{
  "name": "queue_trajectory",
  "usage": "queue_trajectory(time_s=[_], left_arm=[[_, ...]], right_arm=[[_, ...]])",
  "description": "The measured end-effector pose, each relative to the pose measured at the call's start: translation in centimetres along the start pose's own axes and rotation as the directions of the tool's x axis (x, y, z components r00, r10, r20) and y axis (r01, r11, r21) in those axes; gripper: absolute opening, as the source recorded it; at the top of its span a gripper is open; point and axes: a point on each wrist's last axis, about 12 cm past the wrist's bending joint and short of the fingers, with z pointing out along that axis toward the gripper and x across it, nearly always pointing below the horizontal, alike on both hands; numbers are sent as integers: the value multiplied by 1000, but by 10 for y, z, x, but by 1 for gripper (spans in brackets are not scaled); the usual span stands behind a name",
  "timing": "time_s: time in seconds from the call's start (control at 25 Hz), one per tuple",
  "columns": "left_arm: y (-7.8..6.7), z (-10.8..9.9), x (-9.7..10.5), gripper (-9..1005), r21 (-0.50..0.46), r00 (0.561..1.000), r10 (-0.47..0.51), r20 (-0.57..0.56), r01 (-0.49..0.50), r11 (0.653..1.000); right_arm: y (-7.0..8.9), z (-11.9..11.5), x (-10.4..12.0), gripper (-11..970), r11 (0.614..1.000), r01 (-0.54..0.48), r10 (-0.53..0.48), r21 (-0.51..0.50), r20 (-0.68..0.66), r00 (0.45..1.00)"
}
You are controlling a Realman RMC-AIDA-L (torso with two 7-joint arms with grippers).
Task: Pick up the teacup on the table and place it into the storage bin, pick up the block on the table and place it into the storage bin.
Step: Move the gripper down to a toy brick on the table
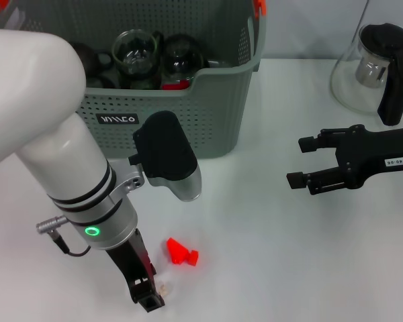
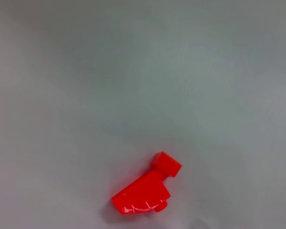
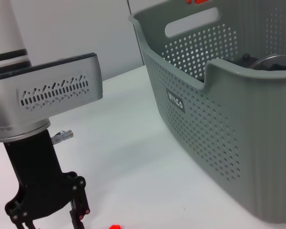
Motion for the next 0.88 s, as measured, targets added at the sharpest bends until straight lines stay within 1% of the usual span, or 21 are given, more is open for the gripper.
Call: queue_trajectory(time_s=[0.88], left_arm=[[-1,2,-1,452,5,1000,-1,2,1,1000]], right_arm=[[-1,-2,1,927,1000,-2,2,6,5,1000]])
